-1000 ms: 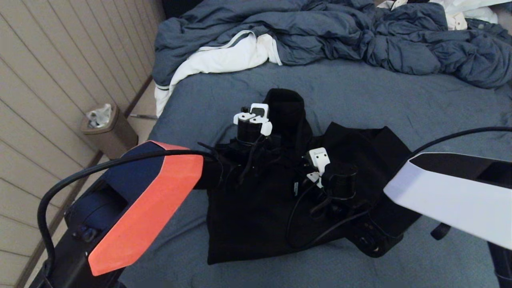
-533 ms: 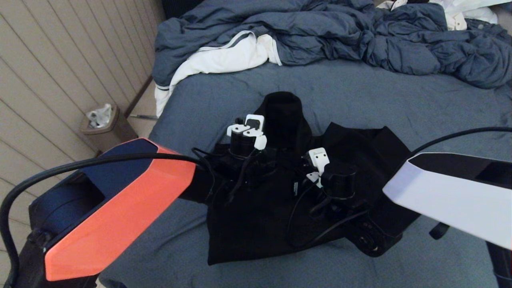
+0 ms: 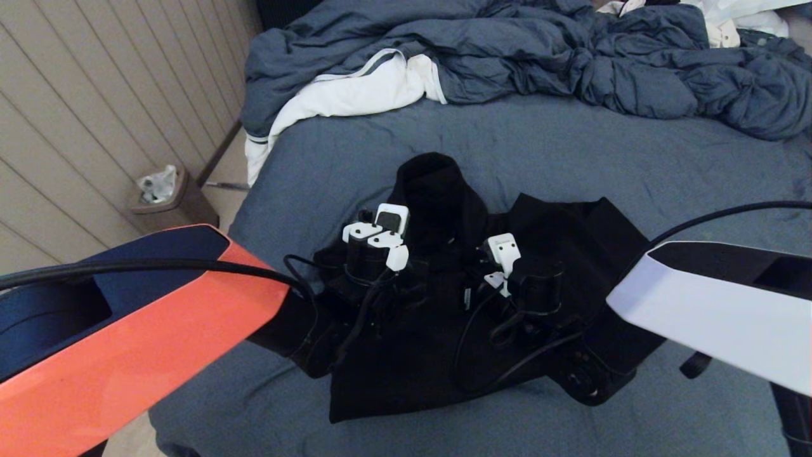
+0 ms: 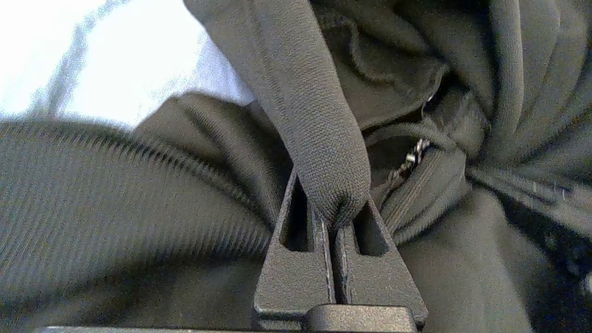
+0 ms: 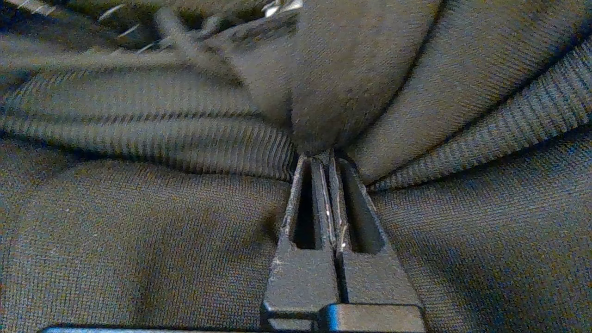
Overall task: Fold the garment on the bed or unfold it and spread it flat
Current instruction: Fold the black sweatshirt
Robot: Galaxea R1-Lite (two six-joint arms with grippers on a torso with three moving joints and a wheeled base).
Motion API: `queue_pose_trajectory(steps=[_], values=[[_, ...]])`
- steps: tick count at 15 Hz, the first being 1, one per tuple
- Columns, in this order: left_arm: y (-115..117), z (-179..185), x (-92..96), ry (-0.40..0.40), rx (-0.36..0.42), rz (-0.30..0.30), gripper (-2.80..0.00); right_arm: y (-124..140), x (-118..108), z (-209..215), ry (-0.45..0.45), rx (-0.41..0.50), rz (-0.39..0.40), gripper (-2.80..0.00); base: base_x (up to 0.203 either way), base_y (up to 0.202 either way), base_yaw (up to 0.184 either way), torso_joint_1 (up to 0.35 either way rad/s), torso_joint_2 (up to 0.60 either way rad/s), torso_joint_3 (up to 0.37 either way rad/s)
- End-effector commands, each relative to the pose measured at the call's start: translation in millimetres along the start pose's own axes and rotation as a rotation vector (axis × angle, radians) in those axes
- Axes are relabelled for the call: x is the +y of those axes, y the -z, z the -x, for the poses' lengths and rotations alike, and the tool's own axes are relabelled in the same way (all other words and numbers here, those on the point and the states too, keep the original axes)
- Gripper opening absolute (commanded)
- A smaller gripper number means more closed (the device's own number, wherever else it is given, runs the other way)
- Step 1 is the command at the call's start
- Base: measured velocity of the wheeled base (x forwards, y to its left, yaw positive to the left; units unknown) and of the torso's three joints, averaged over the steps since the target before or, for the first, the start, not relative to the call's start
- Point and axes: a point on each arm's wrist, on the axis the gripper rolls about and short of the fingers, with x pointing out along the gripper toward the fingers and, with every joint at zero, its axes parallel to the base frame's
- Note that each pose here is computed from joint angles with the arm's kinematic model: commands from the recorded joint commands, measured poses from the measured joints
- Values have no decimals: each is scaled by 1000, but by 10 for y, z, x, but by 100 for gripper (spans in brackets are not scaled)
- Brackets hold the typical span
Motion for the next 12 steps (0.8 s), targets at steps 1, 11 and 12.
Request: queue_pose_trajectory(steps=[1,11,12], values=[[20,92,42,-8,5,-1,-280,-8,-16,-9,8,-9,-3,-280,0,0,0,0,0,0],[322,144,-46,15,49,-17,-280,-60,-37,35,18,-15,0,-280,0,0,0,0,0,0],[351,136,-48,15,55,-20,-280,-98,-43,59,19,-20,-1,-280,0,0,0,0,0,0]])
